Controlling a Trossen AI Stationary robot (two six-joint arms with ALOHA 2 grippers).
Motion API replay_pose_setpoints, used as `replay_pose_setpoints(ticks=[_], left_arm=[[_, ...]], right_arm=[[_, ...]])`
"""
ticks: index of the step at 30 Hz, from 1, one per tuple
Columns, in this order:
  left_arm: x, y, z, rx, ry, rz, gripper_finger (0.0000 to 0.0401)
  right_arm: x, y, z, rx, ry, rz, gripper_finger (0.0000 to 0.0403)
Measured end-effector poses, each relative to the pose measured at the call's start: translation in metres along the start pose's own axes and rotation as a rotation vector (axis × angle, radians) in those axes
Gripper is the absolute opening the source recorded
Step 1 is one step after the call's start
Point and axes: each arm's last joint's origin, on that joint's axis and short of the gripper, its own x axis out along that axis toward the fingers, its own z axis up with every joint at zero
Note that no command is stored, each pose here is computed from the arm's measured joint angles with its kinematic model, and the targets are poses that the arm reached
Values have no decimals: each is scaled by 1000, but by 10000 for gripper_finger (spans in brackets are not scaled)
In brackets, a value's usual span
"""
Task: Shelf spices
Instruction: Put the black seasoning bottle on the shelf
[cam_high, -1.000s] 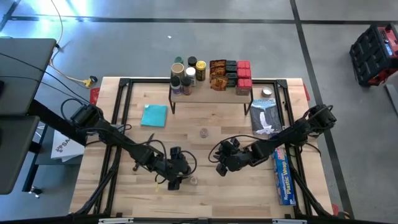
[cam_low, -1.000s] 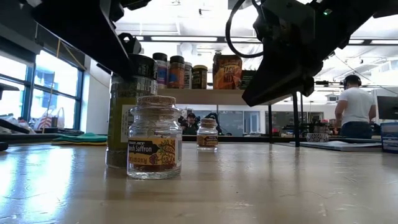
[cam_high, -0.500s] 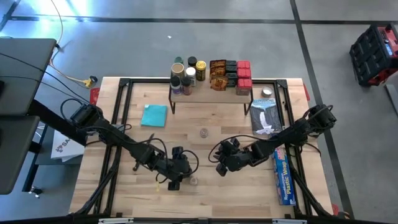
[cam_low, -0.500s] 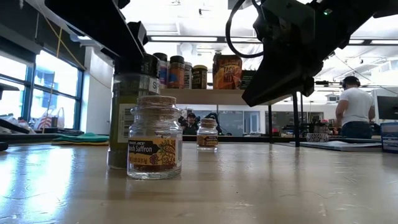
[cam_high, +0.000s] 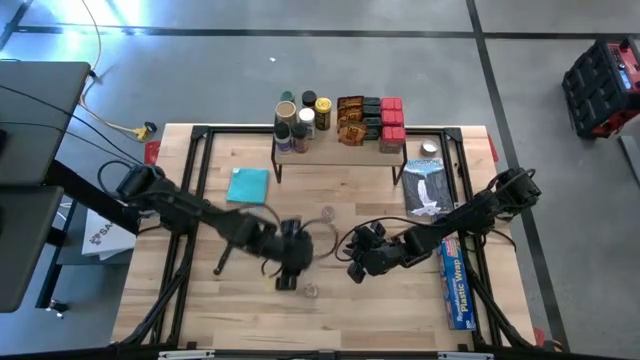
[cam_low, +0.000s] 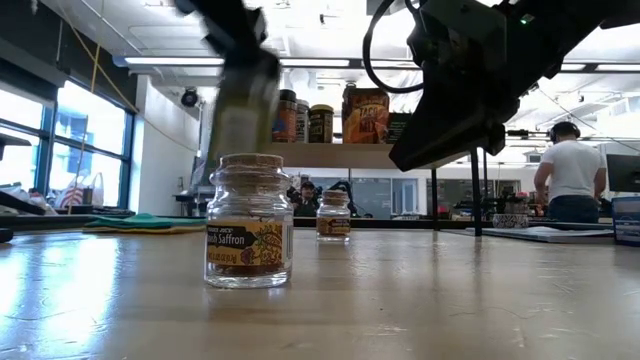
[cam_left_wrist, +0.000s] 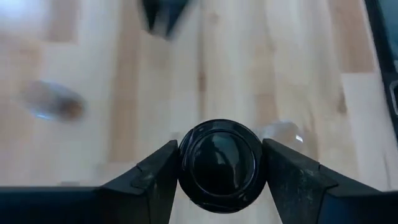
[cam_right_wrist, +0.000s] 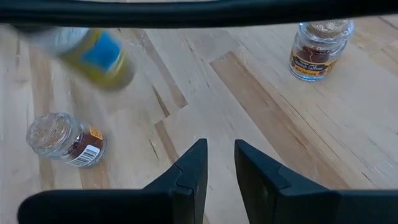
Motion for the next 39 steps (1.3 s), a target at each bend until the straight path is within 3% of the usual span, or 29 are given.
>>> replay_pose_setpoints(ticks=[5, 11, 15, 21, 29, 39], left_arm=[[-38, 41, 47, 42, -51, 84, 201], [-80, 117, 89, -6, -190, 215, 201], [-97, 172, 95, -84, -236, 285, 201], [-97, 235, 89, -191, -276, 290, 201], [-75, 272, 79, -255, -199, 331, 206], [-60, 282, 77, -214, -149, 401, 219]], right_arm=[[0, 0, 0, 0, -1, 0, 76], [0, 0, 0, 2, -4, 2, 76], [0, 1, 1, 9, -13, 11, 76], [0, 2, 2, 12, -16, 14, 76], [0, 2, 2, 12, -16, 15, 76], [0, 2, 2, 12, -15, 15, 76]])
